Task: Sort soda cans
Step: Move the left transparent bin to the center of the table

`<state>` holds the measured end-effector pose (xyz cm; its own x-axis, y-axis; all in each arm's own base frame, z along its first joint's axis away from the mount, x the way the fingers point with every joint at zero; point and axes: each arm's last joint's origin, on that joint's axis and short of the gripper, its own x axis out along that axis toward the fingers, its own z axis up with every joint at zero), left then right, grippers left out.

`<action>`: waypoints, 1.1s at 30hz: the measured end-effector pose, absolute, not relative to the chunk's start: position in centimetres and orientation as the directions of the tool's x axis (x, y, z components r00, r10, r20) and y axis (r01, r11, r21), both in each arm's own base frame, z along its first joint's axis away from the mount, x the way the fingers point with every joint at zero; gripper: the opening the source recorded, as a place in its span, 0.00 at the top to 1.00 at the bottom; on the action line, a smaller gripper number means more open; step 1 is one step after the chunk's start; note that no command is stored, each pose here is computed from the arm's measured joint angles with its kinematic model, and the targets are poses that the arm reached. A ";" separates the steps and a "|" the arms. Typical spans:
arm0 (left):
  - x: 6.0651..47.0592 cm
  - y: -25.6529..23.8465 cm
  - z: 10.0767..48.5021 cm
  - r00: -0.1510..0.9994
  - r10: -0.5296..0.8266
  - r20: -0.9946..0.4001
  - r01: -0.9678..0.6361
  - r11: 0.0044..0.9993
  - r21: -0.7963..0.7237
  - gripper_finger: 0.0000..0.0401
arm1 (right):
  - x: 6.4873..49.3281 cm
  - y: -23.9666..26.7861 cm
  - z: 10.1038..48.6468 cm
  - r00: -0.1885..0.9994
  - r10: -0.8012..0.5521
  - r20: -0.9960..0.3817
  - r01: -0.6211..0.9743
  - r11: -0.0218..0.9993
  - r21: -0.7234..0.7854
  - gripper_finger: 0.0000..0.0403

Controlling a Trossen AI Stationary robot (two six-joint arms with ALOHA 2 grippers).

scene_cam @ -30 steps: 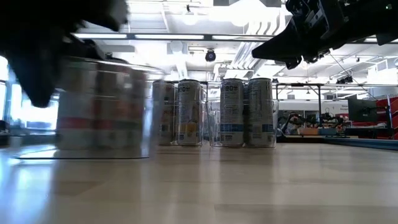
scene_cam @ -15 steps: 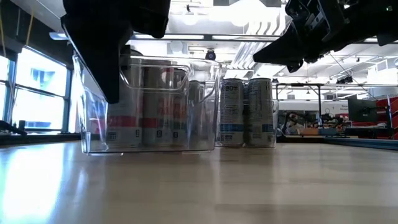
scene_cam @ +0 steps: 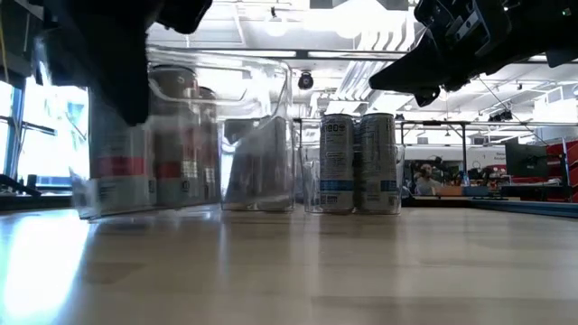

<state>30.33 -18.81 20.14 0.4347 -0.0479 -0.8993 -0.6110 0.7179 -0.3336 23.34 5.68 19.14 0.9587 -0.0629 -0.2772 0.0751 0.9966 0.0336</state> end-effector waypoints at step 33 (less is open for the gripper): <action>32.7 -17.9 24.9 0.397 -0.288 -0.872 0.180 0.955 -0.234 0.58 | 23.1 6.4 19.0 0.956 -0.031 -0.291 0.048 0.998 0.052 1.00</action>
